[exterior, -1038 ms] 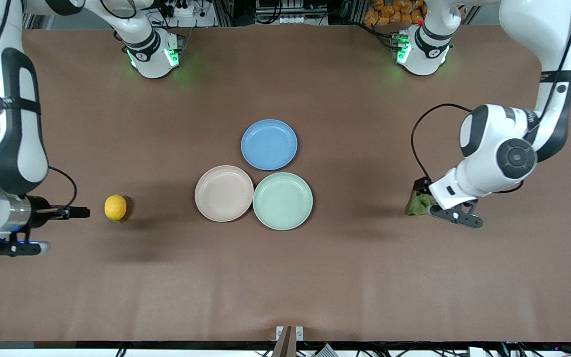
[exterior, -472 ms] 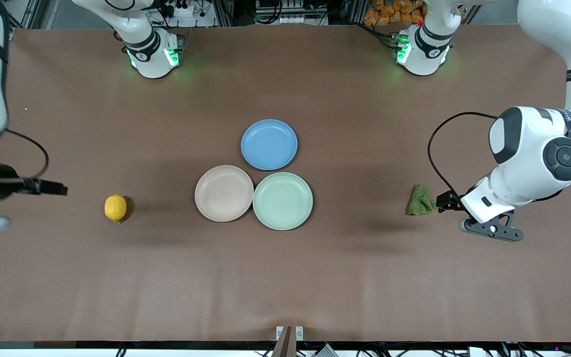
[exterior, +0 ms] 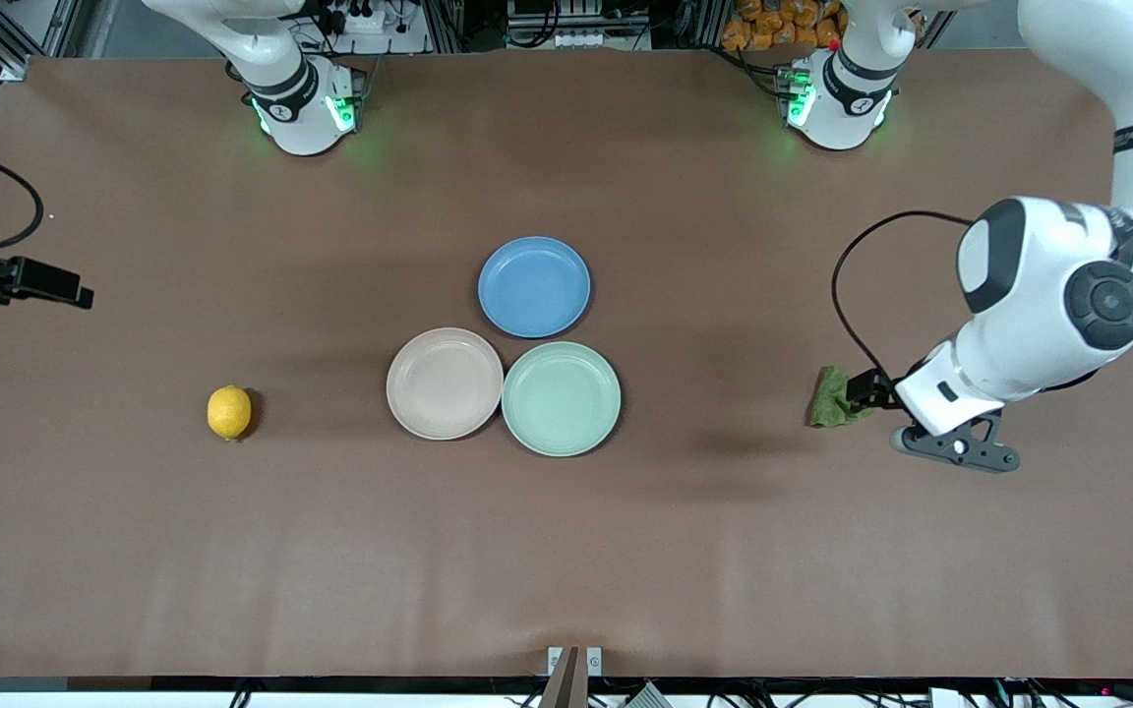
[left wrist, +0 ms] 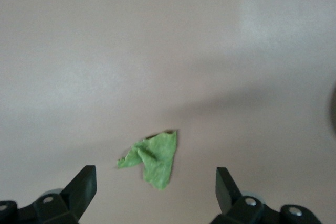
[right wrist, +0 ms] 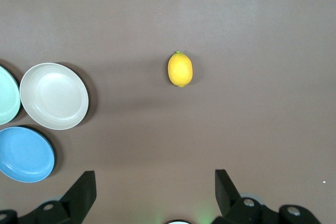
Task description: Pick lemon and lettuce from plates
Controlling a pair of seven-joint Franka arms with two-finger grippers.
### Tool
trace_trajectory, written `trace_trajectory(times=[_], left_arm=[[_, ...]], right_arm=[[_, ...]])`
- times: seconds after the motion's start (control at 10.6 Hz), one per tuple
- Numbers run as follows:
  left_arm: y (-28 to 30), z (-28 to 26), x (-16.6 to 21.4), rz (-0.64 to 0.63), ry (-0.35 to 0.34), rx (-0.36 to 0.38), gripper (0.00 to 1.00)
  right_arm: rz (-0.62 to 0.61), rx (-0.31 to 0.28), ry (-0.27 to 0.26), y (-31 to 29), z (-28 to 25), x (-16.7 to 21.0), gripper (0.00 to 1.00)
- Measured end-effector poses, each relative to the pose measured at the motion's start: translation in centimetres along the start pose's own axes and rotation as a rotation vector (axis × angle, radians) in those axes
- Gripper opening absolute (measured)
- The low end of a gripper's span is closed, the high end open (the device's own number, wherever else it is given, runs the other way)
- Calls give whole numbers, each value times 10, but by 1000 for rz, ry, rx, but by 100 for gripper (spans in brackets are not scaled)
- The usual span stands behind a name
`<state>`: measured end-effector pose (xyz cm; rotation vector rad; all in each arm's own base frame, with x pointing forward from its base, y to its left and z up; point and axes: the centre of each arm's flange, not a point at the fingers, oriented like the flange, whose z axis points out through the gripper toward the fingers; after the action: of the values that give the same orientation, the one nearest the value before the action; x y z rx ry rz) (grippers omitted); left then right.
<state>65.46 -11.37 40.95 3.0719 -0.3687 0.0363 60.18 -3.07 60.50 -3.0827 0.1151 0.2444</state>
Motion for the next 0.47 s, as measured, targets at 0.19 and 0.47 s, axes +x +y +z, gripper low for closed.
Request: trace_trajectory(times=[0.19,0.47], left_arm=[[-2,-31,-8,-6,2,3,100],[-6,-89,-26,-20,38,6,100]], right_arm=[[-8,1,10,-4,7,-8,100],[-45,3,56,-25,20,-32,100]])
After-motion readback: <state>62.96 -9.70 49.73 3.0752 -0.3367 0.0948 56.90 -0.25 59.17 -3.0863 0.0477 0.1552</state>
